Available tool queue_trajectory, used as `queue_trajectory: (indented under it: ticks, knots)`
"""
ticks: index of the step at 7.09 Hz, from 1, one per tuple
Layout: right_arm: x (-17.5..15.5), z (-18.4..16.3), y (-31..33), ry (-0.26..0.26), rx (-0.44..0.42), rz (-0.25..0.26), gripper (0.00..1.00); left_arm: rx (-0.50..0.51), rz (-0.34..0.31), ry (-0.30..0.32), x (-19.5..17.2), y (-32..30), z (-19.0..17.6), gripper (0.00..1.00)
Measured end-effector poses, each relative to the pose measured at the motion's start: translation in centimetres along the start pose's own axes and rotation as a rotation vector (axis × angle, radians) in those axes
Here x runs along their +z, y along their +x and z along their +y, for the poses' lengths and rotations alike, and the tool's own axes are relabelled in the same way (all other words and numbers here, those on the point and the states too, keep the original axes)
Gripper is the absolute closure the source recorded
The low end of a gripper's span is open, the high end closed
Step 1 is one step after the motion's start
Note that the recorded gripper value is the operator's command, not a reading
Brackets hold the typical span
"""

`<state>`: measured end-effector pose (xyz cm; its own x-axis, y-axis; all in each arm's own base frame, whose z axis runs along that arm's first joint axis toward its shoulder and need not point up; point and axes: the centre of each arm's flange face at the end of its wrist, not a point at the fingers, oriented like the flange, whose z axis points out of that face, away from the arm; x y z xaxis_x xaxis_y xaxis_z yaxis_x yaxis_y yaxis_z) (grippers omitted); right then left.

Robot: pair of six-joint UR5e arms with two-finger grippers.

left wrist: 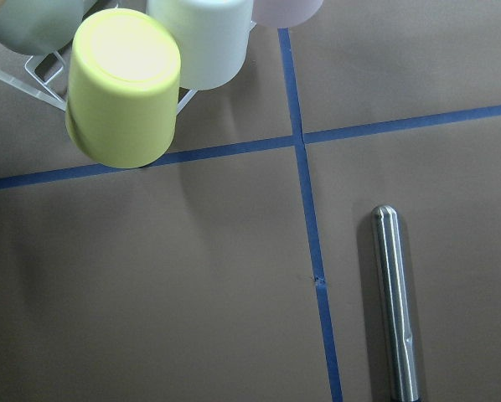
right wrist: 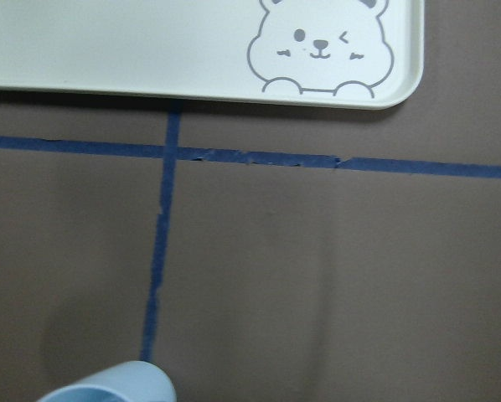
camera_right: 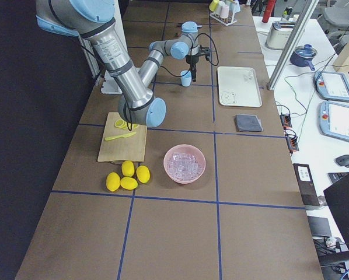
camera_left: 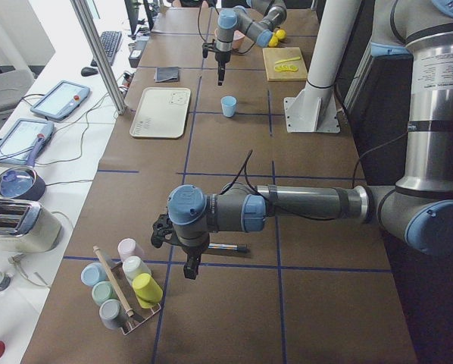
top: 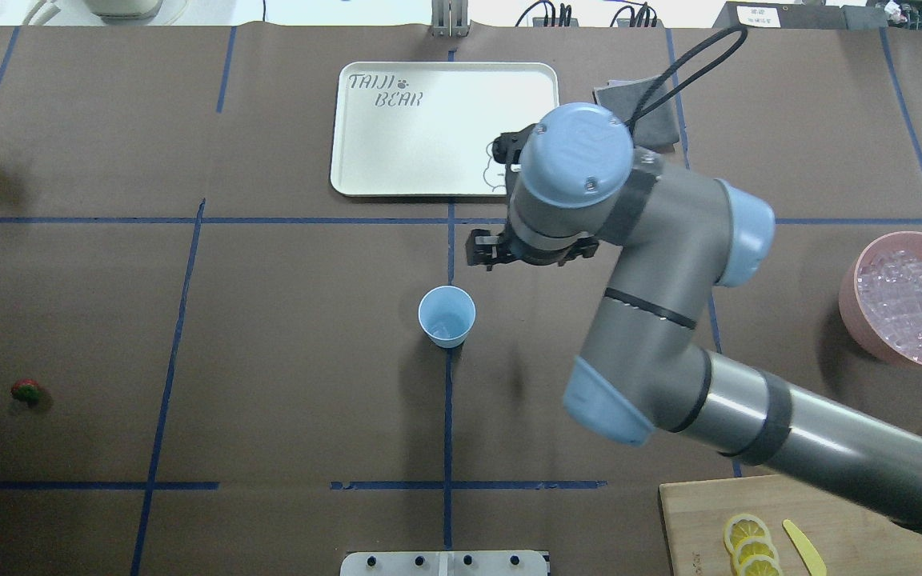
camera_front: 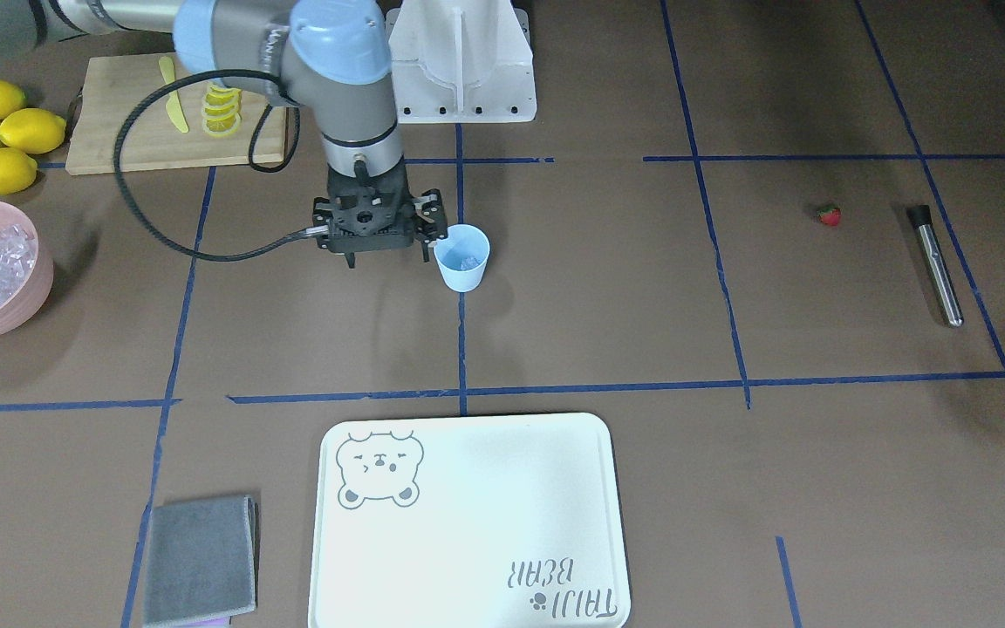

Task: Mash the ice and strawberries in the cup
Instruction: 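Move the right gripper back to the pink bowl, then grasp another ice cube from the bowl with the right gripper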

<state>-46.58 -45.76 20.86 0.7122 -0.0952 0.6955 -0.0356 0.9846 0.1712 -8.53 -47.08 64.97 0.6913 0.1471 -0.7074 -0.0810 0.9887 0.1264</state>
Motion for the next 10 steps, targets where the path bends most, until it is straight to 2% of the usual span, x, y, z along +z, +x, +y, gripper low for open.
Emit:
queue_trajectory:
  ticks: [3, 5, 7, 10]
  knots:
    - [-2.6, -0.9, 23.7, -0.075, -0.210, 0.060, 0.00, -0.002, 0.000, -0.002, 0.1, 0.0, 0.1, 0.00]
    - [-4.9, 0.2, 37.4, -0.110, -0.286, 0.040, 0.01, -0.004, 0.001, -0.004, 0.2, -0.1, 0.3, 0.00]
    - [-5.0, 3.7, 45.9, -0.136, -0.302, 0.016, 0.01, -0.003, 0.001, -0.003, 0.2, -0.1, 0.4, 0.00]
    - [-1.8, 6.6, 51.2, -0.139, -0.219, 0.052, 0.04, 0.000, 0.000, -0.001, 0.1, 0.0, 0.3, 0.00]
